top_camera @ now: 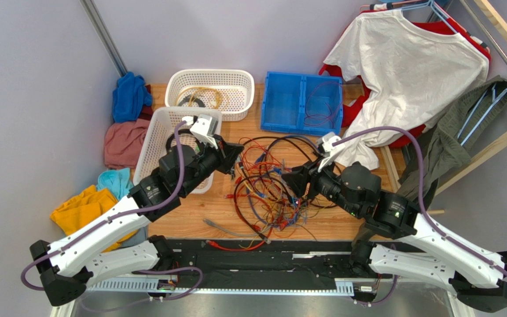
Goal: Untangle the cables
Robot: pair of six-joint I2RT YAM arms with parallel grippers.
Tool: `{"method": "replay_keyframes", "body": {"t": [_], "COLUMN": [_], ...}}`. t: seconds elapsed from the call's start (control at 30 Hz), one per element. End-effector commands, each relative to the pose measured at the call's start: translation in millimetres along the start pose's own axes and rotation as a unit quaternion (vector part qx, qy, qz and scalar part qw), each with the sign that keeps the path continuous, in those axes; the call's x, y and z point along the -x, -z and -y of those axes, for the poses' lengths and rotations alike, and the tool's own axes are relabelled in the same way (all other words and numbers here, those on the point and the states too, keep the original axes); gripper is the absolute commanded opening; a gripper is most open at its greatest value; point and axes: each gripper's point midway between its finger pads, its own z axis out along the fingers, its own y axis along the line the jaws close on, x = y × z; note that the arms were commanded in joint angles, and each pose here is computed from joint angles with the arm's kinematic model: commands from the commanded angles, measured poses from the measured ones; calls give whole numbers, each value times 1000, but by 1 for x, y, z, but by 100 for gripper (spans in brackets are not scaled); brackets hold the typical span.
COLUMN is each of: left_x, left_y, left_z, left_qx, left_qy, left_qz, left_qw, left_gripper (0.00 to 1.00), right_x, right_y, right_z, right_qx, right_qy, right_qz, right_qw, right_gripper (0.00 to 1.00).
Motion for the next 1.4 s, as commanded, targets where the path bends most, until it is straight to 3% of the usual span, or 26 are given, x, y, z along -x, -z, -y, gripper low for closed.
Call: {"method": "replay_keyframes", "body": {"t": [0.0, 0.2, 0.33, 0.63, 0.97, 1.03, 1.07, 1.1, 1.17, 1.23, 1.33, 1.37], "left_x": [42, 85, 109, 108, 107, 108, 106, 107, 102, 101, 88, 74], "left_y": [10, 19, 23, 18, 19, 21, 21, 23, 23, 27, 30, 29], "left_z": [11, 28, 42, 50, 52, 52, 51, 50, 47, 40, 17, 7], "left_qx": [-11, -28, -45, -59, -62, -63, -61, -60, -55, -43, 5, 23], "left_qy": [-17, -20, -21, -14, -10, -11, -13, -13, -15, -17, -14, -12], "left_qz": [36, 66, 73, 61, 57, 57, 55, 57, 53, 55, 54, 44], "left_qw": [999, 997, 996, 996, 996, 996, 997, 996, 997, 997, 998, 999], "left_gripper": [0, 0, 0, 0, 0, 0, 0, 0, 0, 0, 37, 60], "right_x": [-15, -44, -39, -23, -23, -19, -21, -20, -14, -3, 26, 37], "right_y": [-12, -35, -49, -94, -140, -145, -150, -152, -150, -139, -109, -100], "right_z": [-17, -30, -37, -15, -14, -12, -10, -9, -7, -5, -3, -4], "right_qx": [43, 90, 104, 21, -17, -29, -36, -41, -46, -52, -59, -58], "right_qy": [-11, -25, -18, 1, 23, 22, 24, 24, 23, 18, 13, 14], "right_qz": [-11, -4, 25, 99, 104, 110, 107, 109, 116, 124, 139, 144], "right_qw": [999, 996, 994, 995, 994, 993, 993, 993, 992, 991, 988, 988], "right_gripper": [48, 51, 54, 55, 53, 47, 39, 19, 0, 0, 0, 0]}}
